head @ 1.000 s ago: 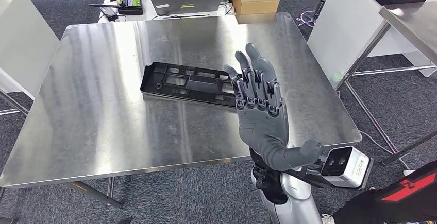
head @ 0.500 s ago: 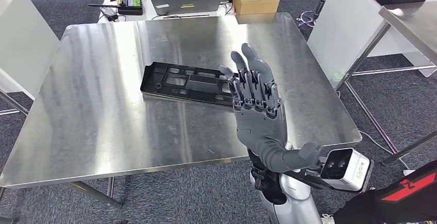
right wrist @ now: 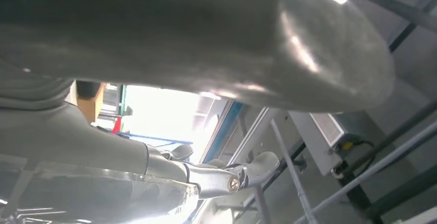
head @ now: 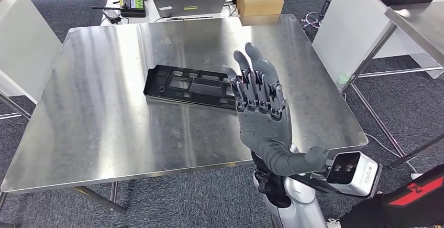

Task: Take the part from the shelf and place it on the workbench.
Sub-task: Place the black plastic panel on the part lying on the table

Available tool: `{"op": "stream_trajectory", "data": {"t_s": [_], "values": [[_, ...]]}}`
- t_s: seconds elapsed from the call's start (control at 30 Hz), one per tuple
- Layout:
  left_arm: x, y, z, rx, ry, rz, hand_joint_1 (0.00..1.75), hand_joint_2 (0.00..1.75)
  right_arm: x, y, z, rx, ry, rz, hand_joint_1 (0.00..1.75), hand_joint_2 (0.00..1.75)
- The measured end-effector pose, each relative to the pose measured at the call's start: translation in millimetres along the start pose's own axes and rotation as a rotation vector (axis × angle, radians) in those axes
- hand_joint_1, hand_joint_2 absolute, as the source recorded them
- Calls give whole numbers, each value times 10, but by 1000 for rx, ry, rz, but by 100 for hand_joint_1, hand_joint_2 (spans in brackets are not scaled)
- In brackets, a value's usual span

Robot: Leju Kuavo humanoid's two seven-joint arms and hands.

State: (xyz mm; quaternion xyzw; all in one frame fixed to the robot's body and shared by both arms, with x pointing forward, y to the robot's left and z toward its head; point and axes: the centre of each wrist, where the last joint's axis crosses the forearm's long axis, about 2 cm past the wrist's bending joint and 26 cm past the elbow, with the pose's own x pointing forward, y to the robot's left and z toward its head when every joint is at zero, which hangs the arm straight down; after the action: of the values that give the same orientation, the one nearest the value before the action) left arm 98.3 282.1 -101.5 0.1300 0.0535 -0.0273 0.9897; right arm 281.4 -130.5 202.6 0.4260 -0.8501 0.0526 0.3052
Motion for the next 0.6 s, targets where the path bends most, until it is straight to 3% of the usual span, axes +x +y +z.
{"op": "stream_trajectory", "data": {"t_s": [0.6], "values": [[-51, -6, -17, -2, 8, -13, 0, 0, 18, 14, 71, -19, -2, 22, 0, 0]]}}
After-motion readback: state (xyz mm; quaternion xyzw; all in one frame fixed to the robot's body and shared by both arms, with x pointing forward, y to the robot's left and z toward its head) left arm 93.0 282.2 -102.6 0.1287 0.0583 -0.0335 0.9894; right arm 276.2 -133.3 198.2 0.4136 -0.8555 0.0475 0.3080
